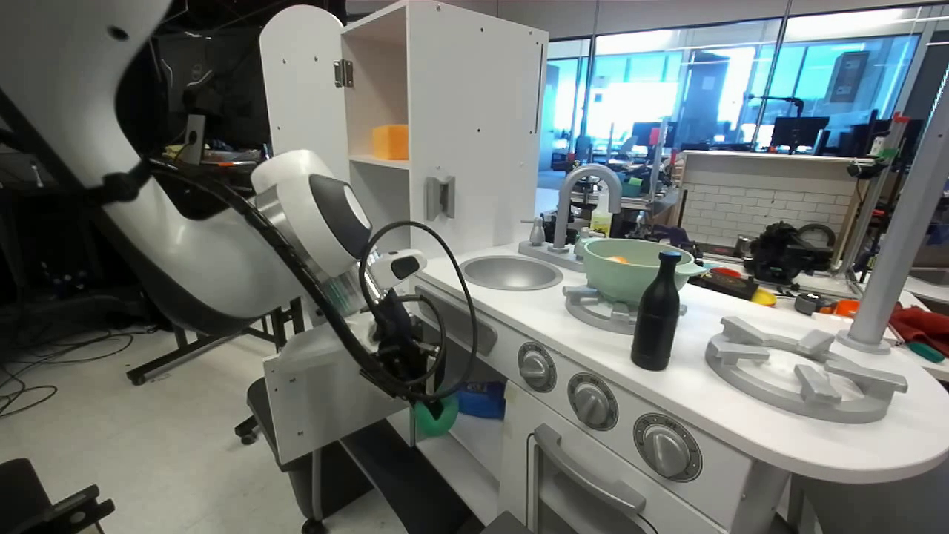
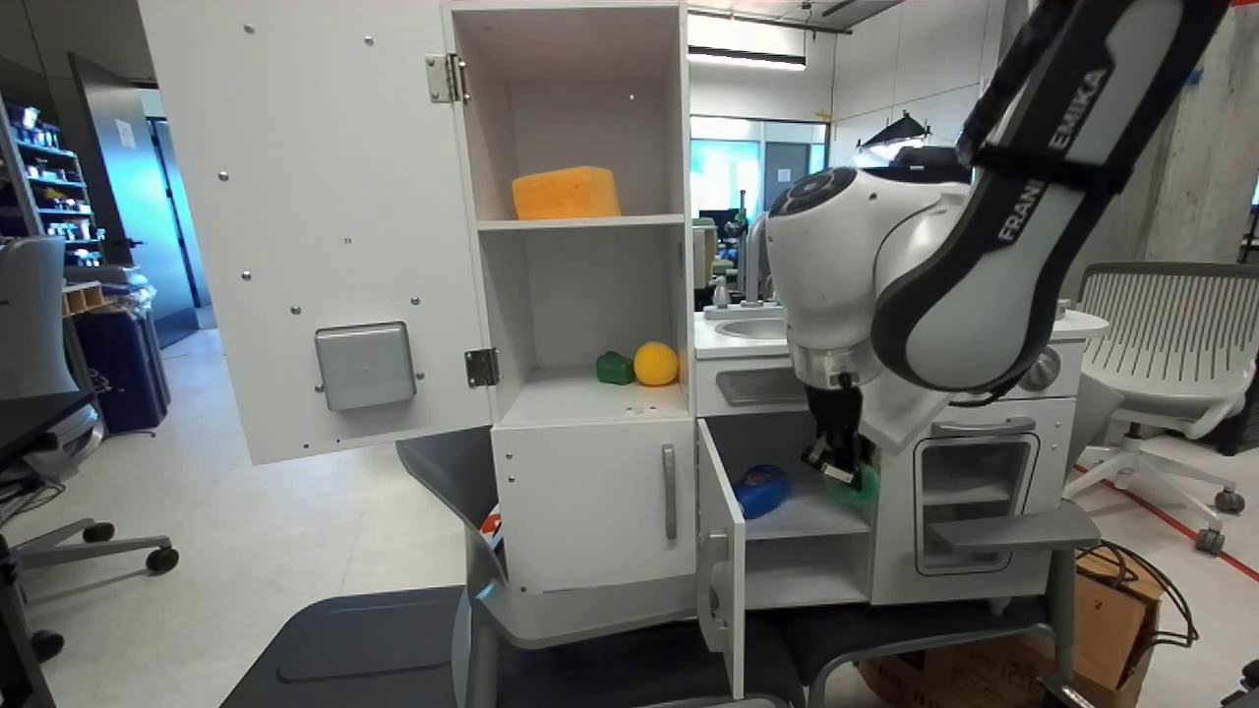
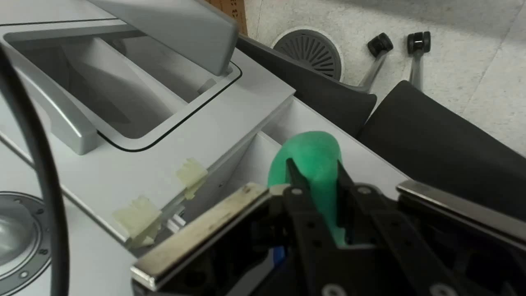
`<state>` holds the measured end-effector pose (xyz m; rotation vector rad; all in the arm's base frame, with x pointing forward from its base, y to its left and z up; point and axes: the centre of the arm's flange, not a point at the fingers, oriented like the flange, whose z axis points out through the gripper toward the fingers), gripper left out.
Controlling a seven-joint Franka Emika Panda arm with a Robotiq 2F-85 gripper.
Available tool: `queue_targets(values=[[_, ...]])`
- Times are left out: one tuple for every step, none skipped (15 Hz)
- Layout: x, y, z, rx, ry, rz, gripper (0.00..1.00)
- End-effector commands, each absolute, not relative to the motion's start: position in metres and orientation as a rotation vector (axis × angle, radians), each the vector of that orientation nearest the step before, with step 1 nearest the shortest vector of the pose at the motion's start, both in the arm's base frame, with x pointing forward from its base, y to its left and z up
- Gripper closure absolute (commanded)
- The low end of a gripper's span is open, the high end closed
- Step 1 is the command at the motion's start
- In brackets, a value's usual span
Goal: Open the bottom door of cabinet, pick up the blue bottle and light green object and put them in the bottom compartment.
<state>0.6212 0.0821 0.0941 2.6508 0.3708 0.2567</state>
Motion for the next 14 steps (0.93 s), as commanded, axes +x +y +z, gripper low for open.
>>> queue_targets(values=[[0.656, 0.076, 0.054, 2.592, 0.368, 0.291, 0.96], [0.661, 0.077, 0.050, 2.577, 0.367, 0.296, 0.96], [0.666, 0.077, 0.044, 2.565, 0.370, 0.301, 0.96], [0.670, 0.077, 0.037, 2.552, 0.374, 0.314, 0.96], [0.674, 0.081, 0.037, 2.538, 0.380, 0.321, 0.96], [0.677, 0.083, 0.033, 2.525, 0.390, 0.330, 0.96], [0.680, 0.088, 0.029, 2.512, 0.404, 0.338, 0.96], [0.682, 0.094, 0.029, 2.499, 0.418, 0.344, 0.96], [0.684, 0.099, 0.024, 2.485, 0.435, 0.351, 0.96], [0.685, 0.105, 0.021, 2.469, 0.449, 0.358, 0.96], [0.686, 0.109, 0.020, 2.455, 0.465, 0.361, 0.96], [0.687, 0.111, 0.016, 2.440, 0.477, 0.365, 0.96], [0.688, 0.113, 0.015, 2.424, 0.486, 0.365, 0.96], [0.689, 0.115, 0.013, 2.410, 0.493, 0.363, 0.96]])
